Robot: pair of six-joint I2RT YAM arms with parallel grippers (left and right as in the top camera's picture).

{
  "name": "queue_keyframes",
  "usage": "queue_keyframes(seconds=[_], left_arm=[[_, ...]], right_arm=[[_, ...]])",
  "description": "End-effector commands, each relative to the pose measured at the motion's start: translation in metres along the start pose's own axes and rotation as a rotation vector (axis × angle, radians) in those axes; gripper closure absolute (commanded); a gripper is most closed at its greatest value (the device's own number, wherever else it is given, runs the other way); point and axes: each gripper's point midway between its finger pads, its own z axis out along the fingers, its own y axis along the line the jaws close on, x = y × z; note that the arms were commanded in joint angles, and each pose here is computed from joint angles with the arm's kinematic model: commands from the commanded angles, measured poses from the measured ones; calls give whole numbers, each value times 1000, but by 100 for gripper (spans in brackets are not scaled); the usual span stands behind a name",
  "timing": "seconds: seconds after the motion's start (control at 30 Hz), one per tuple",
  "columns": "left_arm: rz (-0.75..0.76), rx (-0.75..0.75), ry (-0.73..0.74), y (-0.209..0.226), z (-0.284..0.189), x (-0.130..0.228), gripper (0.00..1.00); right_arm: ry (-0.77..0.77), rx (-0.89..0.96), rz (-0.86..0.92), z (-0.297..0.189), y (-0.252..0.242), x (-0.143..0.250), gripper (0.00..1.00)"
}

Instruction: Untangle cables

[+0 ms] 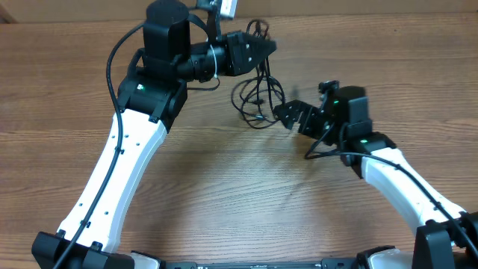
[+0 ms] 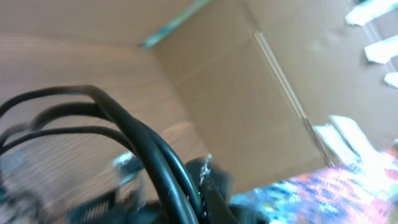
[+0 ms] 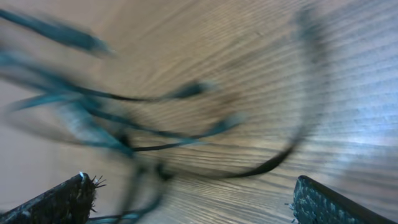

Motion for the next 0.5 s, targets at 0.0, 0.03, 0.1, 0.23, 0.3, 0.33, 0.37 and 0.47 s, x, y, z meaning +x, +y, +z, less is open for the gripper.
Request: queue_keyframes(seconds=[0.0, 0.03, 0.1, 0.23, 0.3, 0.33, 0.37, 0.47], left_arm=[[34, 174, 15, -52, -9, -7, 96], [47, 200, 6, -59, -10, -10, 96], [73, 242, -6, -70, -14, -16, 96], [93, 271, -24, -74, -25, -25, 96], [88, 265, -25, -70, -31, -29, 96], [85, 261, -26, -67, -34, -31, 96], [81, 253, -30, -63, -38, -33, 96], [78, 232, -51, -53, -49, -42, 96]], right_arm=[[-71, 132, -9, 7, -9, -1, 0], [-65, 137, -14, 9, -9, 2, 0], [-63, 170, -10, 10, -15, 4, 0], [-125, 416, 125, -7, -69, 1, 0], [-147, 534, 197, -22, -99, 1, 0], [-149, 578, 221, -30, -112, 0, 0], [-149, 609, 245, -37, -122, 0, 0], [-157, 682, 324, -59, -154, -4, 0]])
